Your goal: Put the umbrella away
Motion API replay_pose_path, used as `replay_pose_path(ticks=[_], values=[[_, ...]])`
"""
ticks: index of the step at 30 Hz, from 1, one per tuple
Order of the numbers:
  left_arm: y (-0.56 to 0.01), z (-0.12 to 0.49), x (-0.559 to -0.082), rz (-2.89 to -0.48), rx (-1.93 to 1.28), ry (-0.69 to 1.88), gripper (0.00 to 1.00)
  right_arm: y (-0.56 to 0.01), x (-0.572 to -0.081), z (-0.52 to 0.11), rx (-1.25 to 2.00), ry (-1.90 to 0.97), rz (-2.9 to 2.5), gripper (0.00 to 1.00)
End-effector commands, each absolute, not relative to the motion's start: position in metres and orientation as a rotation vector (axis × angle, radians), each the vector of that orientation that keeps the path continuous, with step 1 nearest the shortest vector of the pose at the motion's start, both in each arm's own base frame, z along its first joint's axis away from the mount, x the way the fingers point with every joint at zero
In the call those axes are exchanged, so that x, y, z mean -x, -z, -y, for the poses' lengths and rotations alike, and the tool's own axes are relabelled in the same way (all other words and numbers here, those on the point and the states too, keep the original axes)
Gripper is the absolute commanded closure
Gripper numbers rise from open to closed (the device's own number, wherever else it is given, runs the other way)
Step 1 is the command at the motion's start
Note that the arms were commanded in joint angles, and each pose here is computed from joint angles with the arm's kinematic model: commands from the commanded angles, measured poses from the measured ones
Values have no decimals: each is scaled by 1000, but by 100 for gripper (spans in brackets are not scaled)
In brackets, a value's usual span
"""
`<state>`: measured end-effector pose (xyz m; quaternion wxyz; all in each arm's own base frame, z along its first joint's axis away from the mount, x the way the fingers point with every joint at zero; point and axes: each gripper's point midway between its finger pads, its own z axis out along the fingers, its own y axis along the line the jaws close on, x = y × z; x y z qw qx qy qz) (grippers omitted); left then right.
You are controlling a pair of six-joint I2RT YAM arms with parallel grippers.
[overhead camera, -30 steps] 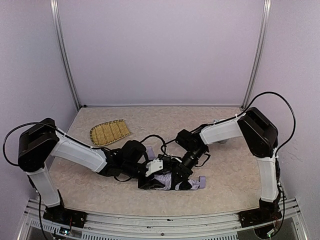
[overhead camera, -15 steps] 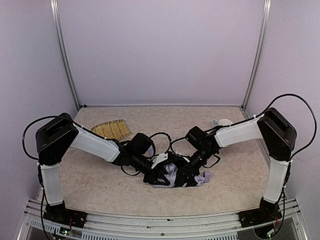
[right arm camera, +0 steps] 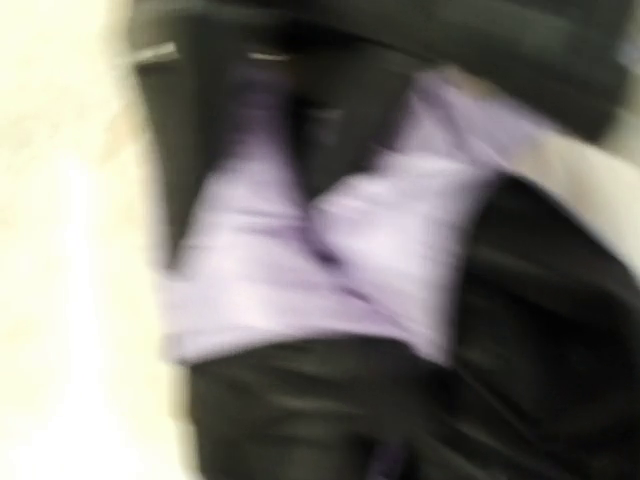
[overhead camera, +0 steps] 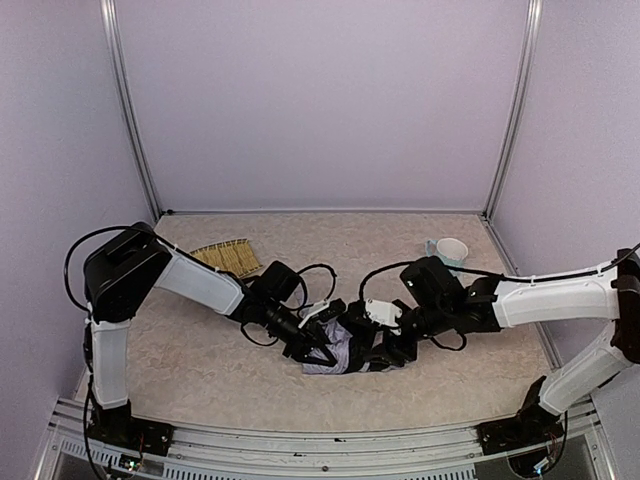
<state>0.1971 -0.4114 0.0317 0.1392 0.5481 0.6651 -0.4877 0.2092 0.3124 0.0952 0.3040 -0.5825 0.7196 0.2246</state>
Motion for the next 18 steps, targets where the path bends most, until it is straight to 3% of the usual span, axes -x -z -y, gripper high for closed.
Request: replay_pose_path(ticks=[1, 7, 12, 16, 18], values=[[58, 345, -166, -2529, -1499, 1299, 80, -90, -195, -331, 1714, -286, -1621, 29], [62, 345, -166, -2559, -1501, 1313, 81, -71, -216, -337, 1795, 33, -1559, 22], [61, 346, -166, -2557, -1510, 1317, 81, -45, -213, -336, 1902, 94, -1556, 26], [61, 347, -166, -2554, -1522, 1328, 81, -24, -209, -334, 1958, 127, -1595, 35], [61, 348, -166, -2551, -1529, 1334, 81, -17, -206, -334, 1975, 127, -1614, 50]])
